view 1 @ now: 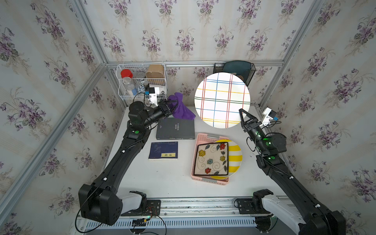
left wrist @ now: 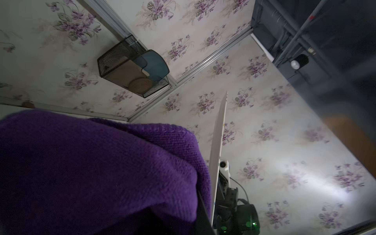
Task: Wipe the wet plate dry
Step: Wipe the plate with towel, then place the plate at the center of the board, then pick up the plate from the bin.
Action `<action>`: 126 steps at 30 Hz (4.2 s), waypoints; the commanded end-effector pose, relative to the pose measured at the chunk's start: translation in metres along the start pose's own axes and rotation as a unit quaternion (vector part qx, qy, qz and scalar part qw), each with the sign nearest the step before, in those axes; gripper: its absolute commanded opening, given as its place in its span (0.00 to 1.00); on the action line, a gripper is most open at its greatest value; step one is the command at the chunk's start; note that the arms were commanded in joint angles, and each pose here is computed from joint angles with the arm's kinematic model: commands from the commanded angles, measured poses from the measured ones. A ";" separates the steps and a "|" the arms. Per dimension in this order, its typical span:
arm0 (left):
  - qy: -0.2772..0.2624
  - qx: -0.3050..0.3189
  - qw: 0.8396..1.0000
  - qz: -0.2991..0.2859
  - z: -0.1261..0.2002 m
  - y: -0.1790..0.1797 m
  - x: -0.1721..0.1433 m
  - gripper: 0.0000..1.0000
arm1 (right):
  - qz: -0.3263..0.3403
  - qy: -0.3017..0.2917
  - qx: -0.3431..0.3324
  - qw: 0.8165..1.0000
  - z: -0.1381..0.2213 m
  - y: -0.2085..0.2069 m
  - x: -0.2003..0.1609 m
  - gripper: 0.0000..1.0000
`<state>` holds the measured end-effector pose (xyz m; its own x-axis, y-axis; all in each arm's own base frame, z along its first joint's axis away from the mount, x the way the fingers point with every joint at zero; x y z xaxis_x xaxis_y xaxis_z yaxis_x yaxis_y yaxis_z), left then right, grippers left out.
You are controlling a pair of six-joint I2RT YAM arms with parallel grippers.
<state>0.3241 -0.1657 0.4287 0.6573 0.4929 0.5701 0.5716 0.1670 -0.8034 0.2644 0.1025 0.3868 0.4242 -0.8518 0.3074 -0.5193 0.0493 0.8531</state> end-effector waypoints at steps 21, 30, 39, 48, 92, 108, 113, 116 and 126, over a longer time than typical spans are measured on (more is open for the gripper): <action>0.068 -0.386 0.908 0.149 -0.078 -0.152 -0.063 0.00 | -0.070 0.114 0.214 0.968 -0.066 0.063 -0.038 0.00; 0.041 -0.418 0.897 0.137 -0.063 -0.166 -0.035 0.00 | -0.023 0.024 0.170 0.985 -0.043 0.067 0.034 0.00; 0.038 -0.434 0.888 0.148 -0.083 -0.170 -0.036 0.00 | -0.047 0.086 0.164 0.982 -0.054 0.061 -0.037 0.00; 0.074 -0.438 0.890 0.104 -0.059 -0.180 -0.076 0.00 | -0.016 -0.029 0.165 0.986 -0.068 0.071 0.042 0.00; 0.164 0.274 0.908 -0.271 0.027 0.031 -0.104 0.00 | -0.019 -0.211 -0.491 0.845 0.076 -0.306 0.097 0.00; 0.182 0.288 0.912 -0.228 0.031 0.054 -0.123 0.00 | 0.092 -0.107 -0.616 0.775 0.088 -0.295 0.127 1.00; 0.203 0.304 0.905 -0.215 0.038 0.070 -0.136 0.00 | 0.094 -0.012 -0.541 0.836 0.065 -0.234 0.107 0.87; 0.215 0.320 0.898 -0.211 0.043 0.080 -0.143 0.00 | 0.063 0.048 -0.492 0.867 0.059 -0.201 0.073 0.71; 0.209 0.328 0.899 -0.202 0.045 0.088 -0.147 0.00 | 0.117 0.210 -0.490 0.838 0.075 -0.133 -0.078 0.40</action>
<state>0.2514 -0.1843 0.2579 0.6923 -0.0944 0.7154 0.4843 0.7958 -0.3636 0.2672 0.1262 0.2493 0.6841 -0.5323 0.4986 0.0196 0.6968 0.7170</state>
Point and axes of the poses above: each gripper's point midway between its finger pads, its own z axis back along the fingers, its own y axis along the line the jaws close on, x = y × z, the point moved 6 cm from there along z, back along the fingers, and after that the axes turned 6 degrees about -z, right-handed, at the moved point
